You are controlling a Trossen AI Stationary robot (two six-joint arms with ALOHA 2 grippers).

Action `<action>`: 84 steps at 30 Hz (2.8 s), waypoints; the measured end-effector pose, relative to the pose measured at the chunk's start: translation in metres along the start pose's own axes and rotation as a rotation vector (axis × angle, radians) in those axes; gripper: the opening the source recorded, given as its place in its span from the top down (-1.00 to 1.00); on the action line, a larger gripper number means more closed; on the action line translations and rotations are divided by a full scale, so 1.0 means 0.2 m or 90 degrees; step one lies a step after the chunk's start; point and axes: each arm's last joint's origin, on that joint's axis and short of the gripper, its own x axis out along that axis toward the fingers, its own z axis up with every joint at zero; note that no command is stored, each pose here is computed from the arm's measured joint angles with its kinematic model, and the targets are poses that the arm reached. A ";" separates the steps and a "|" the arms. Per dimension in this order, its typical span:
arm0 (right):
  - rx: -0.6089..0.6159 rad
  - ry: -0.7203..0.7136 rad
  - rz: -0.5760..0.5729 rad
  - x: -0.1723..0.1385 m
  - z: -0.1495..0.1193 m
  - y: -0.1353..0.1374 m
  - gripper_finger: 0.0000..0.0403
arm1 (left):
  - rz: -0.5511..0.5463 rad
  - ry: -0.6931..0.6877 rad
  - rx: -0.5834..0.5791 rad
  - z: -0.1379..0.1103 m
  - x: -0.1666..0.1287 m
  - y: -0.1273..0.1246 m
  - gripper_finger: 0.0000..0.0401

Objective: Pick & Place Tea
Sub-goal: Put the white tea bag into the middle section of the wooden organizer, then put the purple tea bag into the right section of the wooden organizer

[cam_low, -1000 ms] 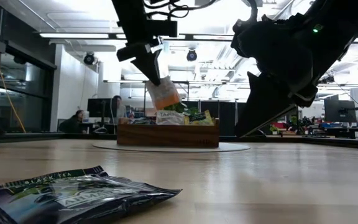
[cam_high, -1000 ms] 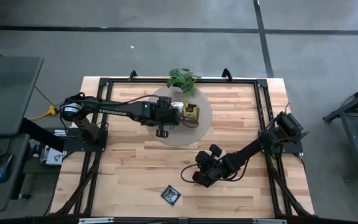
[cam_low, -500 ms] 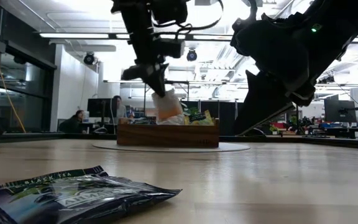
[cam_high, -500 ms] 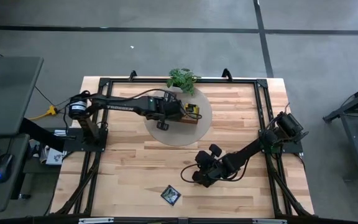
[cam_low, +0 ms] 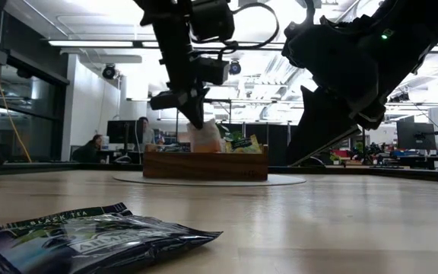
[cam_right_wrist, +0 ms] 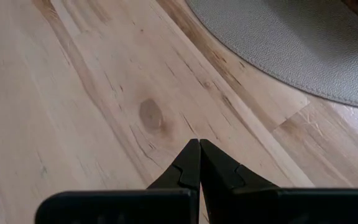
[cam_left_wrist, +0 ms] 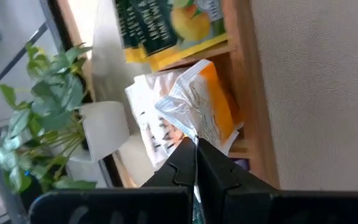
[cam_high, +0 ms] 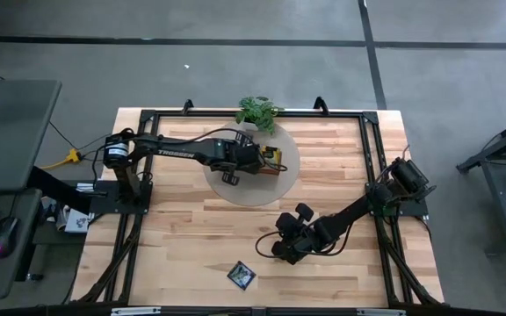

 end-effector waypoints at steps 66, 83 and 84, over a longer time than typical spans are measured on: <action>-0.103 -0.249 0.192 -0.25 0.01 0.41 1.00 | -0.297 -0.311 -0.527 -0.31 -0.56 -0.96 0.11; -0.090 -0.032 0.208 -0.13 0.09 0.77 1.00 | -0.350 -0.386 -0.546 -0.20 -0.56 -1.16 0.11; -0.089 -0.022 0.207 -0.12 0.08 0.78 1.00 | -0.360 -0.389 -0.547 -0.18 -0.55 -1.17 0.11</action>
